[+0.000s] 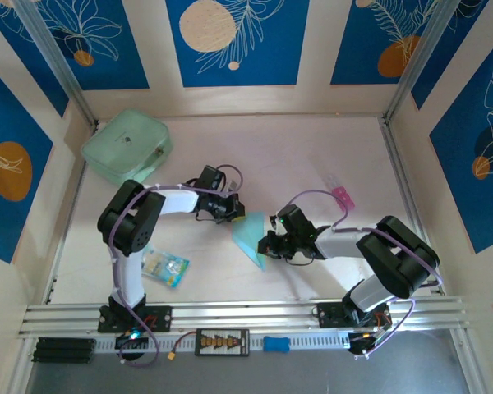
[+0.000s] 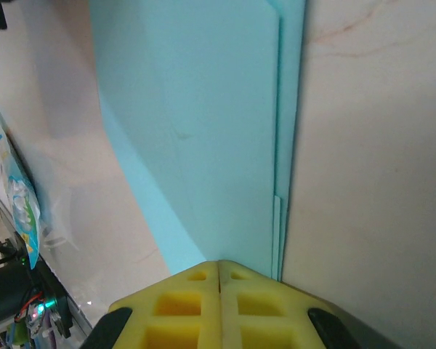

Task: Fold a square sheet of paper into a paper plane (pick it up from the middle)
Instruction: Fourth fold the wing at the center of the table.

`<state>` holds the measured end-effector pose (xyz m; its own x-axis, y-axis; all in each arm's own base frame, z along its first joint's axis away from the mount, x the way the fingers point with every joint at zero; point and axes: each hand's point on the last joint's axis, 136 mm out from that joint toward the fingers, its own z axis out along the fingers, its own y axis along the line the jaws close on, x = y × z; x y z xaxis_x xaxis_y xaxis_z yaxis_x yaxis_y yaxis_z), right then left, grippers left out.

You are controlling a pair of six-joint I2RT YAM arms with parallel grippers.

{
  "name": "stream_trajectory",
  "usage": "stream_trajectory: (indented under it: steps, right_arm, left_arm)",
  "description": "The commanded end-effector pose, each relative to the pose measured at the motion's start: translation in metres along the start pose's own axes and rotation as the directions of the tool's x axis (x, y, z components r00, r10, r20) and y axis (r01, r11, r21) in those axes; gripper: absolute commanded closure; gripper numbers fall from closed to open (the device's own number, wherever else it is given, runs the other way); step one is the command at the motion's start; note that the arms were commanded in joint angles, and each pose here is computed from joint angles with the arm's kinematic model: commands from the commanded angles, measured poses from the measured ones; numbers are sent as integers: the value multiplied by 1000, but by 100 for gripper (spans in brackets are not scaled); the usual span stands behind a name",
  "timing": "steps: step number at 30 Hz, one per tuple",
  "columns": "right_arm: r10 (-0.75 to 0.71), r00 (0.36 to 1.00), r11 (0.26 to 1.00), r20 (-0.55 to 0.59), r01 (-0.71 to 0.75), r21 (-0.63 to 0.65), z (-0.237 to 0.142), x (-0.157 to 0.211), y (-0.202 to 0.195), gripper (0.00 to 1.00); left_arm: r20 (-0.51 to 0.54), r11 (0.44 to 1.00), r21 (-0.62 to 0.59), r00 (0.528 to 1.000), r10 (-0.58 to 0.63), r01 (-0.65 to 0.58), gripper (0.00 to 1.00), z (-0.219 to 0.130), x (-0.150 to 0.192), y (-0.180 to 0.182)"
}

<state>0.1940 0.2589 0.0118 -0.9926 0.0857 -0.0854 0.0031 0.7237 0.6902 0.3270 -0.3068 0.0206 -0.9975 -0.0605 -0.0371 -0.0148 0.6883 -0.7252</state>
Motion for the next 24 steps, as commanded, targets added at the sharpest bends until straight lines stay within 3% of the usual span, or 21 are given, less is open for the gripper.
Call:
stream_trajectory:
  steps: [1,10,15,19,24]
  right_arm:
    - [104,976,980,-190,-69,185,-3,53,-53,98]
    - [84,976,983,-201,-47,179,-6,47,-50,97]
    - [64,979,985,-193,-31,169,-7,40,-46,97]
    - [50,981,986,-189,-18,168,-7,34,-42,97]
    - [48,982,985,-181,-17,170,-8,30,-41,96]
  left_arm:
    - [74,990,-139,997,-26,36,100,-6,-23,36]
    - [104,981,-193,995,9,11,100,-26,-37,32]
    - [153,986,-161,986,64,-39,100,-51,-33,9]
    - [156,989,-81,979,133,-122,98,-60,-15,-22]
    - [61,978,32,977,204,-206,97,-36,29,-49]
